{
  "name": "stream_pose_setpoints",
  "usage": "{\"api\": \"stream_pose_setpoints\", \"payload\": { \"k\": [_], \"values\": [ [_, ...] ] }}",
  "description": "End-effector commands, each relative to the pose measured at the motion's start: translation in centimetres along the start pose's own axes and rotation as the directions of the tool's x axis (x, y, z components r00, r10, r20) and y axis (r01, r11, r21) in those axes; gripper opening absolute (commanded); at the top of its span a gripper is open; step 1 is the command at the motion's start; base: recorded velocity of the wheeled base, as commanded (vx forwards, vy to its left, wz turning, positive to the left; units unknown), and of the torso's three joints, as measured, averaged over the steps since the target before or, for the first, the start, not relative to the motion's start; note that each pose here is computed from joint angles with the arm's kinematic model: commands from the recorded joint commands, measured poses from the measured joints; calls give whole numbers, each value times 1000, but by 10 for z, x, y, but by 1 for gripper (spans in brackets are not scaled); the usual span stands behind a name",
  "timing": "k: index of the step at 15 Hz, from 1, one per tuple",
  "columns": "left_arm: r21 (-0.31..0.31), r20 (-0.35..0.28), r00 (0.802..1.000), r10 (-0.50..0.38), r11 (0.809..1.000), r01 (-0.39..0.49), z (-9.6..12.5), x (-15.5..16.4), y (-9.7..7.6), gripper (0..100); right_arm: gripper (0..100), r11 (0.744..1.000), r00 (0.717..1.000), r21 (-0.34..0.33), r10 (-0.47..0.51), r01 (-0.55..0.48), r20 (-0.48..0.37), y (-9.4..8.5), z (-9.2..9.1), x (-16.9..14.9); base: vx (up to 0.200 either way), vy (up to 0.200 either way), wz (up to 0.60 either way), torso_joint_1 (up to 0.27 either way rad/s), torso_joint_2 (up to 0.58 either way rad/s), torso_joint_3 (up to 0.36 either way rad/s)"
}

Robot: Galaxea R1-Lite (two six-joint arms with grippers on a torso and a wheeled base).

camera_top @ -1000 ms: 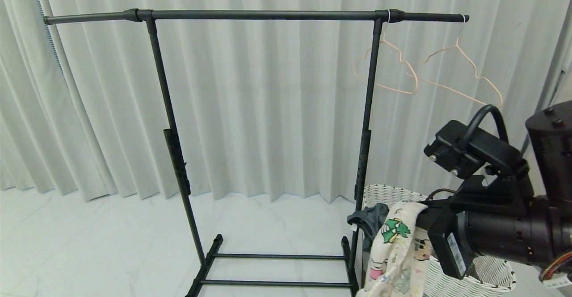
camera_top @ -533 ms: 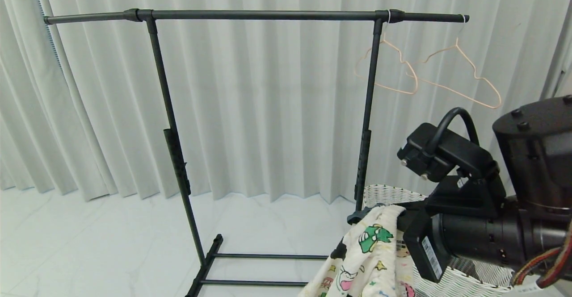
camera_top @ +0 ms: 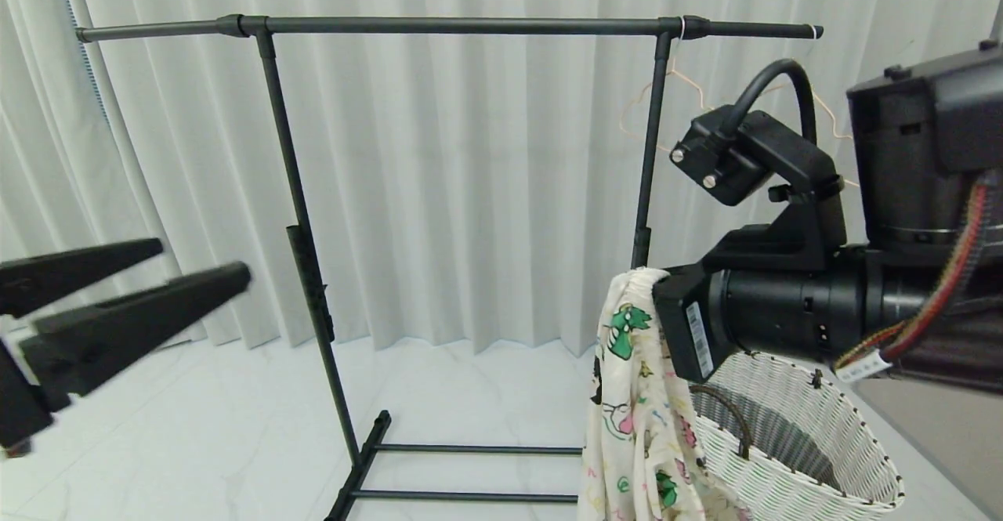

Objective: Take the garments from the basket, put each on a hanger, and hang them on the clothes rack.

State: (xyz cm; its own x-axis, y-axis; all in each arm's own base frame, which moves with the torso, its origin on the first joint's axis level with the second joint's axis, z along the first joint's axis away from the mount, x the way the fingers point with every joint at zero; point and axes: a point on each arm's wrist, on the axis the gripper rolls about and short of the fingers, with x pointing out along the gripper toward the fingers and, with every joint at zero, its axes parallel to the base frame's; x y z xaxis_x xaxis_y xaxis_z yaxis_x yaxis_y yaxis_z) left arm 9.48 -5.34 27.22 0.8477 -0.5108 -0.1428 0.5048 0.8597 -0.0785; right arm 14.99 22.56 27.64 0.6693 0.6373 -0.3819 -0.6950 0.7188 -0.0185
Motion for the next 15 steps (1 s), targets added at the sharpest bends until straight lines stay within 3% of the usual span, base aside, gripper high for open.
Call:
{"api": "stream_pose_setpoints", "payload": {
  "k": [1, 4, 8, 9, 11, 13, 15],
  "values": [
    [-51, -262, 956, -133, 991, 124, -45, 48, -35, 100, 0, 1000, 1000, 2, -6, 6, -1, 2, 6, 17, 0, 0, 0, 0, 0, 0],
    [-35, -292, 916, -274, 961, 276, -67, 50, -61, 100, 0, 1000, 999, 8, 5, -6, 36, 7, 20, 24, 0, 0, 0, 0, 0, 0],
    [-29, -258, 908, -329, 942, 334, -72, 81, -87, 100, 0, 999, 996, 2, 38, -39, 80, 18, 33, 20, 0, 0, 0, 0, 0, 0],
    [-19, -251, 910, -329, 942, 335, -73, 88, -97, 100, 0, 999, 995, -2, 52, -52, 84, 22, 34, 18, 0, 0, 0, 0, 0, 0],
    [-2, -281, 928, -246, 967, 256, -82, 104, -104, 100, 0, 998, 994, -7, 67, -66, 90, 27, 35, 16, 0, 0, 0, 0, 0, 0],
    [-109, -227, 952, -203, 977, 182, -76, 123, -114, 100, 0, 997, 993, -10, 74, -74, 93, 29, 35, 14, 0, 0, 0, 0, 0, 0],
    [-124, -206, 970, -129, 987, 105, -76, 135, -119, 100, 0, 999, 994, -9, 51, -51, 99, 30, 35, 13, 0, 0, 0, 0, 0, 0]
  ]
}}
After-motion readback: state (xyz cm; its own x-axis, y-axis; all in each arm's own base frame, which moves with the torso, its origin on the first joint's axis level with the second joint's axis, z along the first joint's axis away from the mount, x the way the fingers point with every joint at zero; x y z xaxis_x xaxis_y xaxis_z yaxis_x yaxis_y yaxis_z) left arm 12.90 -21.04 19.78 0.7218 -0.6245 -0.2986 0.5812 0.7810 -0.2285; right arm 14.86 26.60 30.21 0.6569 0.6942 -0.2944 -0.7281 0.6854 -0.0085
